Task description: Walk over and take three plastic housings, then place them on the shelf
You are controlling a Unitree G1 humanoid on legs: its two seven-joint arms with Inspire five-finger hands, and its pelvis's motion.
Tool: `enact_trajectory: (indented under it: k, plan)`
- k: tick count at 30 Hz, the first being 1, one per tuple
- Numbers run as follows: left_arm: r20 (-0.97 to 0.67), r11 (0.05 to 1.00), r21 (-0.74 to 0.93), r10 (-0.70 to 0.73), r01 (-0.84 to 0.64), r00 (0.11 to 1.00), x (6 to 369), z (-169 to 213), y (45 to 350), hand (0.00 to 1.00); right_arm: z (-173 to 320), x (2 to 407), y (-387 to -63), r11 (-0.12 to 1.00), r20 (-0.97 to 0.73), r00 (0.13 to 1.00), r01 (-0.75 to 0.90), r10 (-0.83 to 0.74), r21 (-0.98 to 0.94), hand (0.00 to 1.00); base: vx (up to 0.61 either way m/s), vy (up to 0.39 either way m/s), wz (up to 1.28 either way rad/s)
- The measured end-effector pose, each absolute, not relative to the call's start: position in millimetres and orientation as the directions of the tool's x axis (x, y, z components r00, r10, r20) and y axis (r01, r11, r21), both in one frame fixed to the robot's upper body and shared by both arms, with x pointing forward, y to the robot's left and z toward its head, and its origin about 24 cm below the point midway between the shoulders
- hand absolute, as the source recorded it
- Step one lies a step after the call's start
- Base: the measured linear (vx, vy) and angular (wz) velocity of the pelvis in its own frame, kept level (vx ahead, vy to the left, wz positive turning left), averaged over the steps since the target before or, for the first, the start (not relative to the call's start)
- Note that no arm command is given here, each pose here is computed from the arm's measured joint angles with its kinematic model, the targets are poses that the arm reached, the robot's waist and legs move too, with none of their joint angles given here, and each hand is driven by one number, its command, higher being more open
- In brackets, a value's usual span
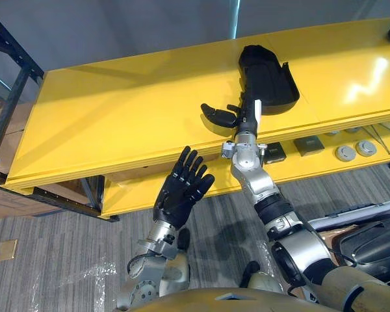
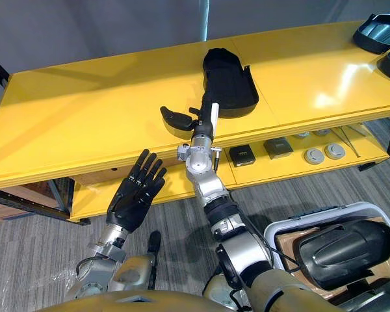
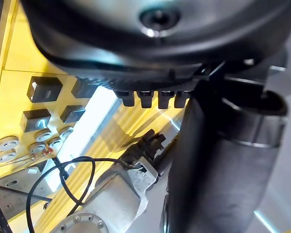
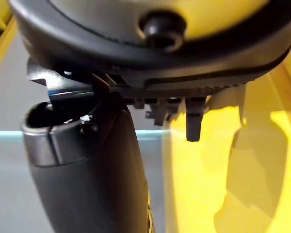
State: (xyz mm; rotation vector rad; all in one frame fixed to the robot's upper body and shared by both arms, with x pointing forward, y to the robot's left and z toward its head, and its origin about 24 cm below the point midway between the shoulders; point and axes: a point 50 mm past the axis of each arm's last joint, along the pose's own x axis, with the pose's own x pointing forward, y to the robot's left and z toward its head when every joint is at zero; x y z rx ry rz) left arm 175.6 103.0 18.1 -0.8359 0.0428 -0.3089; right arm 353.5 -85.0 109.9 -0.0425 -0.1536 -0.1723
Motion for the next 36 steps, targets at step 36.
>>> enact_trajectory:
  k: [36]
  plan:
    - [0.042,0.677,-0.724,-0.141,0.128,0.989,162,20,132,1.0,65,197,-154,0.996,0.189,0.981,0.016,-0.033,0.089,1.0,0.01,-0.01,-0.08]
